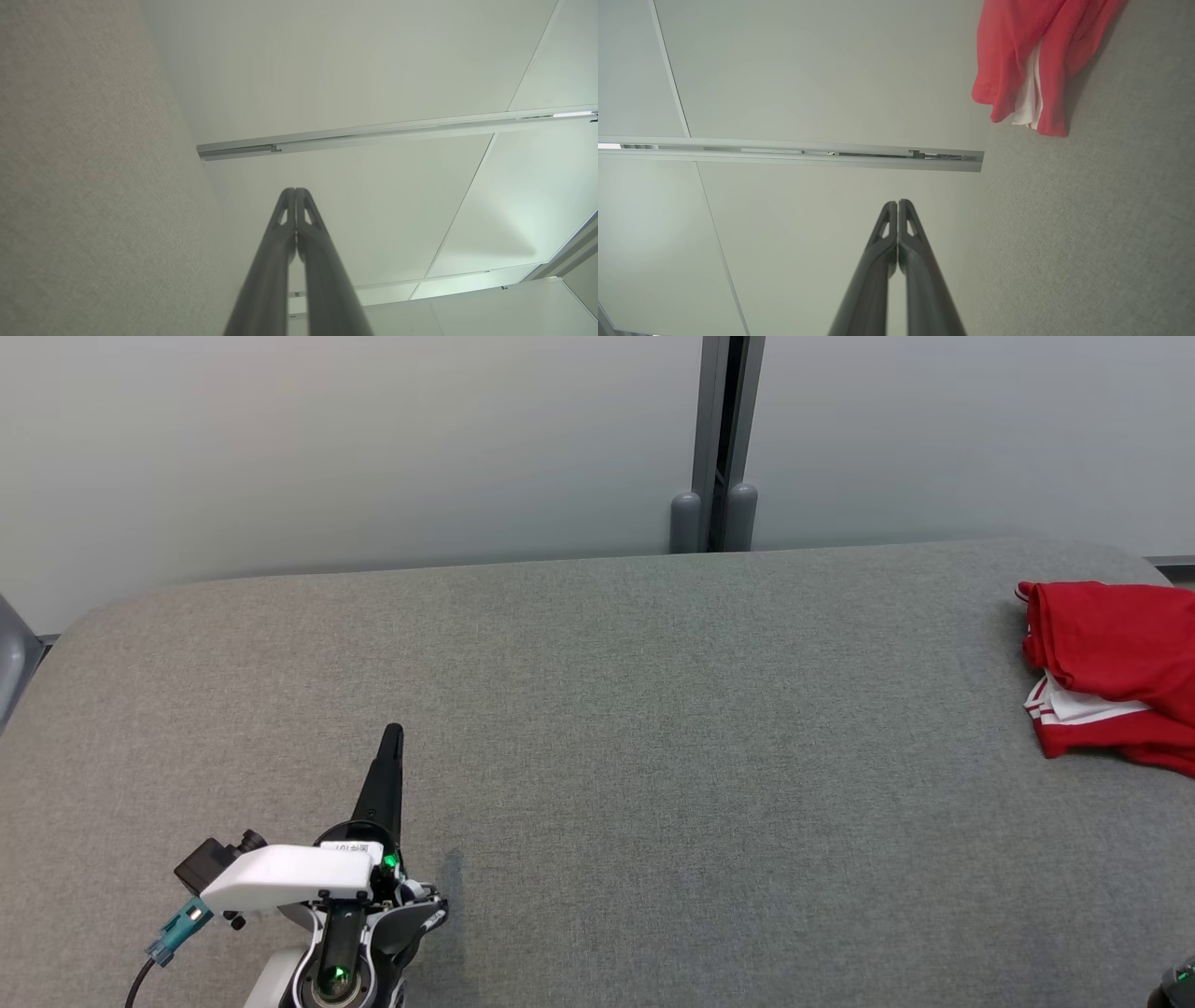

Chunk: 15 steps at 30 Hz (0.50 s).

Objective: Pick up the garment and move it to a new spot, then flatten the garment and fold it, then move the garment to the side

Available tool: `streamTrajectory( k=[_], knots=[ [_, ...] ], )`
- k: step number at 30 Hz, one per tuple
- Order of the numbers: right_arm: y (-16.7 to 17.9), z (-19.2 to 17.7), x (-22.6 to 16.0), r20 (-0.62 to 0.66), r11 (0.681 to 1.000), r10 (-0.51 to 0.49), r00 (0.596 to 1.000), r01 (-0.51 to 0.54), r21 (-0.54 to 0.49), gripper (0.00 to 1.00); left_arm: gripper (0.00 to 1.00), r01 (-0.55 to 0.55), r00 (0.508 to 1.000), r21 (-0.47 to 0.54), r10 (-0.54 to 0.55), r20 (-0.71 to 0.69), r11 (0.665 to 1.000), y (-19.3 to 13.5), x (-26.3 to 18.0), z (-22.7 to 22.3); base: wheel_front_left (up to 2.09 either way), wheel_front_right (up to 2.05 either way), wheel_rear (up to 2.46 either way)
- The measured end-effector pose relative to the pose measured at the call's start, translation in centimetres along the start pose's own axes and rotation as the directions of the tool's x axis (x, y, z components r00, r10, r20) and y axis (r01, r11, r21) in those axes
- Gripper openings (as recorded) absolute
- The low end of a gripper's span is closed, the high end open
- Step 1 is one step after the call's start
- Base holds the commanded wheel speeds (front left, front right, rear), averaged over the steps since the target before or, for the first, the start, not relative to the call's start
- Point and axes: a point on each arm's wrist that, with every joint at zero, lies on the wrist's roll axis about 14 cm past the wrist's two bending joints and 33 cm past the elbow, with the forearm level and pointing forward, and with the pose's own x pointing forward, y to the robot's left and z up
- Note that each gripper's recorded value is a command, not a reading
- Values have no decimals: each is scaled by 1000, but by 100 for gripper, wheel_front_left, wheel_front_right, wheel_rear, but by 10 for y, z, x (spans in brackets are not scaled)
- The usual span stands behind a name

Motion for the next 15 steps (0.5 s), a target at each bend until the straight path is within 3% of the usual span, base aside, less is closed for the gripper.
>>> streamTrajectory(
  k=[15],
  knots=[
    [0, 0, 0, 0, 1000, 0, 1000, 0, 0, 0, 0, 0, 1000, 0, 0, 0, 1000, 0, 0, 0, 0, 0, 0]
  ],
)
